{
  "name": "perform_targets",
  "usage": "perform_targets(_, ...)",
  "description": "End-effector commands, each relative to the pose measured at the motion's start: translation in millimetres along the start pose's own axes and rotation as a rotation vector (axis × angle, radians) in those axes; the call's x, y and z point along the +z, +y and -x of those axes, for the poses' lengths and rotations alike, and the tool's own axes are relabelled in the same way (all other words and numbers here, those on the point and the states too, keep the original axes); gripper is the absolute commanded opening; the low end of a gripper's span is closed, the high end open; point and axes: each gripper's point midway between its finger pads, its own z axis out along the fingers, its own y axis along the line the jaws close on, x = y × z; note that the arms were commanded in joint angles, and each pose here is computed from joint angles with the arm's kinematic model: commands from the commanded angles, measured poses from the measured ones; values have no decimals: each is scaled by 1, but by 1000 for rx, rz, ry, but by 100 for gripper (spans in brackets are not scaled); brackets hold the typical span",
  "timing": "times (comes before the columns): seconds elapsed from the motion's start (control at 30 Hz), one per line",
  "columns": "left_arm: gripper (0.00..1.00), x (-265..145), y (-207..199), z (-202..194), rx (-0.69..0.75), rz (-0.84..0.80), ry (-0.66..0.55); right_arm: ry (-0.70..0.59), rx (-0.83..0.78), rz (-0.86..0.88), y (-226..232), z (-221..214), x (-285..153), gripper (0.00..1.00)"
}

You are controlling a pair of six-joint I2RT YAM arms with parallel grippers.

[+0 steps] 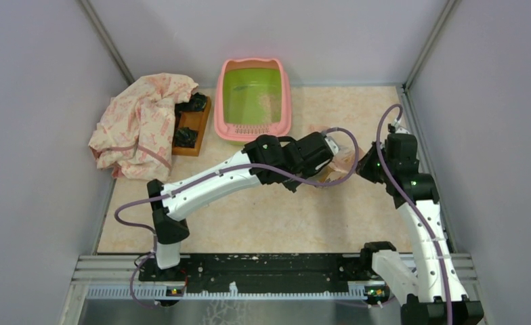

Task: Fill the litter box with clean litter
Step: 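Scoop the cat litter from the cat litter bag.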

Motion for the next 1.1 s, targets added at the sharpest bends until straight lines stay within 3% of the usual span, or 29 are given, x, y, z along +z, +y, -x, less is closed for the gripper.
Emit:
perform_targets(0.0,8,8,15,3,-15,86,8,-55,-14,64,9,4,-14,0)
perform_targets(0.63,8,38,32,-24,30,210,128,-64,2,100,15,1,-8,0)
perform_targets(1.07,7,68,31,-1,91,217,94,-92,28,137,23,6,-14,0)
